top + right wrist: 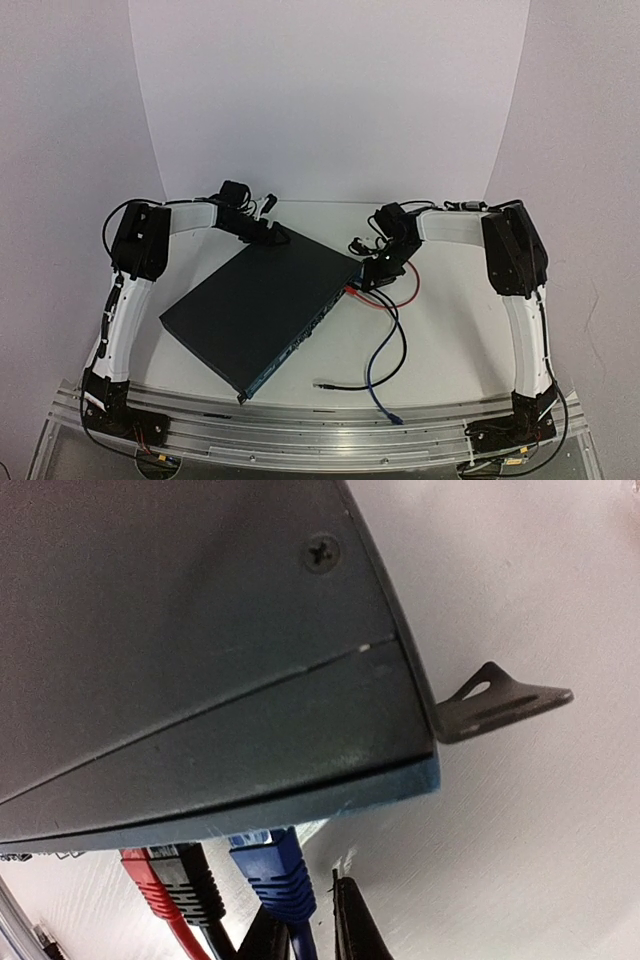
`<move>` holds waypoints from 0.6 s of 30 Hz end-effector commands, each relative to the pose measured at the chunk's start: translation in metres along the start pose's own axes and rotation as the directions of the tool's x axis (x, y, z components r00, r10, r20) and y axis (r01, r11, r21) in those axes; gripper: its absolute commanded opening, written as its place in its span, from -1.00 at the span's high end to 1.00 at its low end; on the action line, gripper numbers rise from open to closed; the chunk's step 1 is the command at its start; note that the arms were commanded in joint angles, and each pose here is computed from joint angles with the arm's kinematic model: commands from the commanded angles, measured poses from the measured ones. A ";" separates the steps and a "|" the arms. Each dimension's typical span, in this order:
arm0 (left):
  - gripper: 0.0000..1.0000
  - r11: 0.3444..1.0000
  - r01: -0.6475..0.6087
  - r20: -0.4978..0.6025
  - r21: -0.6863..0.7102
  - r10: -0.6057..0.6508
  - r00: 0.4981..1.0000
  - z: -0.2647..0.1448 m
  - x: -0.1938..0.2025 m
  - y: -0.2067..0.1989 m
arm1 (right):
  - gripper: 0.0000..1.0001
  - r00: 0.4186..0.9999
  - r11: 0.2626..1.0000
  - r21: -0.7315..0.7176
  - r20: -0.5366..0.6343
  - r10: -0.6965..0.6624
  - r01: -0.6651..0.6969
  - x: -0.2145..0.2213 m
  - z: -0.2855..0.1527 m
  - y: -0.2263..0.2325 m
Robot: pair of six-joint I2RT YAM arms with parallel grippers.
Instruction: Insert the plug into the switch port
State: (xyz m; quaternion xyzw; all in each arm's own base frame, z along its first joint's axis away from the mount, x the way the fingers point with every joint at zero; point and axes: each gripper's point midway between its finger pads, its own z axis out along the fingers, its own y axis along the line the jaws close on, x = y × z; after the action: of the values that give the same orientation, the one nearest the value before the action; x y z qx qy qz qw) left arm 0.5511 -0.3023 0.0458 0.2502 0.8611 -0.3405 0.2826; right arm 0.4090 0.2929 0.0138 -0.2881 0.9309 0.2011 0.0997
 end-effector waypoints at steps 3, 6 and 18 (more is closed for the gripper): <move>-0.99 1.000 -0.015 -0.021 -0.006 0.015 1.000 0.012 -0.001 -0.054 | 0.67 0.922 0.986 0.031 0.349 -0.166 0.166 -0.085 -0.041 0.029; -0.99 0.999 -0.009 0.011 -0.043 0.009 1.000 0.005 -0.010 -0.052 | 0.54 0.921 0.983 0.044 0.344 -0.182 0.178 -0.079 -0.046 0.029; -0.99 0.971 0.063 0.131 -0.231 -0.033 0.991 -0.027 -0.048 -0.037 | 0.10 0.933 0.972 0.114 0.277 -0.230 0.206 -0.045 -0.064 0.025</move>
State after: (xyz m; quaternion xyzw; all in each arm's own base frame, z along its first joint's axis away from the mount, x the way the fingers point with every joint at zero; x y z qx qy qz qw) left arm 0.5572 -0.3096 0.0532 0.1847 0.8937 -0.2532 0.3212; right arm 0.4262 0.3108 0.0647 -0.3417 0.8871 0.2038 0.2341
